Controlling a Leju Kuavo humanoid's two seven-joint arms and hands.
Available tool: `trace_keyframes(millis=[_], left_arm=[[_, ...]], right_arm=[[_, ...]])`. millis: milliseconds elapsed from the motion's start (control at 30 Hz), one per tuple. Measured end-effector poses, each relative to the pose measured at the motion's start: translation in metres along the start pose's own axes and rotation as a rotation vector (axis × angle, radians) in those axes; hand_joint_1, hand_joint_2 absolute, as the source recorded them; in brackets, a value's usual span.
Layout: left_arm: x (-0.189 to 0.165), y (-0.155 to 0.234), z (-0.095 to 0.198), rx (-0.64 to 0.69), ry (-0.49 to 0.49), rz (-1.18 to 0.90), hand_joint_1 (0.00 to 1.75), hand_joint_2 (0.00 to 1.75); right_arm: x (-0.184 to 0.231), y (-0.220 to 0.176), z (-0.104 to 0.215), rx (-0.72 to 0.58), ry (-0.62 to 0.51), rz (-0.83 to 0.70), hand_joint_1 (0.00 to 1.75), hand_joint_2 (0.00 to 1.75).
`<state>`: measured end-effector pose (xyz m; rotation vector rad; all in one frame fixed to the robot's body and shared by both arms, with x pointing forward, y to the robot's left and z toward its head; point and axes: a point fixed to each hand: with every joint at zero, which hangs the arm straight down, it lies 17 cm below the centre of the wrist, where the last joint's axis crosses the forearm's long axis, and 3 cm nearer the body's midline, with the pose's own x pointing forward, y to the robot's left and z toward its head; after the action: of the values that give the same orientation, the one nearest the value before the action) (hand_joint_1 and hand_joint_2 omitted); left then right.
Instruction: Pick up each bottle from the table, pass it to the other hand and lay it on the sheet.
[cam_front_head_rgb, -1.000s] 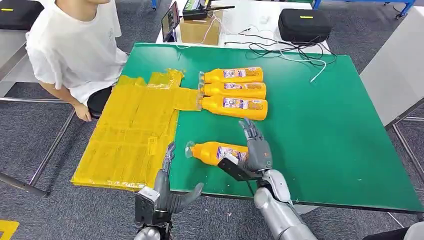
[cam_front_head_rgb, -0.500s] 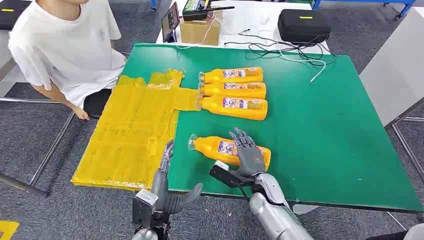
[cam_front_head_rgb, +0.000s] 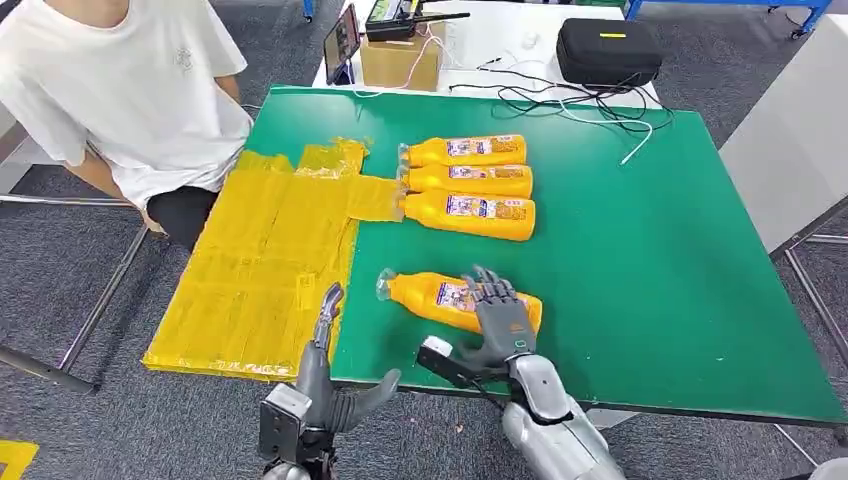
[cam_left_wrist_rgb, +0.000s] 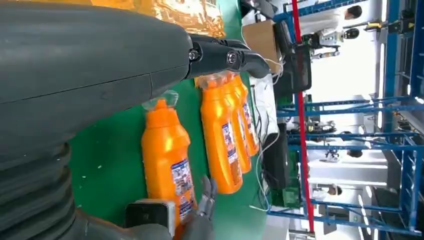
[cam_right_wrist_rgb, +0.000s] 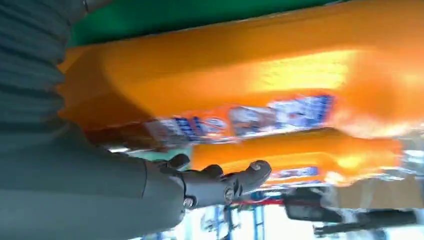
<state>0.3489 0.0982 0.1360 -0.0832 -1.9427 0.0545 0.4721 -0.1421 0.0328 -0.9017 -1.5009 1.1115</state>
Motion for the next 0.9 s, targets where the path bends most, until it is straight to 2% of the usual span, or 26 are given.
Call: trace_keyframes(millis=[100,200,400,600,633,667,800,900], left_arm=[[0.0,0.003,0.002,0.007,0.003,-0.02,0.0,1.75],[0.0,0.006,0.005,0.01,0.012,-0.034,0.0,1.75],[0.005,0.003,0.005,-0.018,-0.002,-0.046,0.0,1.75],[0.006,0.0,0.005,-0.036,-0.006,-0.039,0.0,1.75],[0.006,0.0,0.005,-0.037,-0.005,-0.036,0.0,1.75],[0.005,0.0,0.005,-0.037,0.002,-0.025,0.0,1.75],[0.006,-0.005,-0.002,-0.051,0.008,0.024,0.0,1.75],[0.007,-0.009,-0.006,-0.058,0.005,0.038,0.0,1.75]], right_arm=[[-0.015,-0.003,0.0,0.013,0.057,0.062,0.0,1.75],[-0.028,0.007,0.005,0.084,0.119,0.046,0.0,1.75],[-0.049,0.01,0.002,0.136,0.207,-0.004,0.0,1.75],[-0.063,0.014,-0.003,0.162,0.248,-0.022,0.0,1.75],[-0.064,0.017,-0.003,0.173,0.259,-0.035,0.58,1.75],[-0.066,0.02,-0.004,0.19,0.268,-0.044,1.71,1.75],[-0.077,0.036,-0.006,0.297,0.307,-0.078,1.75,1.75],[-0.081,0.038,-0.009,0.329,0.318,-0.083,1.75,1.75]])
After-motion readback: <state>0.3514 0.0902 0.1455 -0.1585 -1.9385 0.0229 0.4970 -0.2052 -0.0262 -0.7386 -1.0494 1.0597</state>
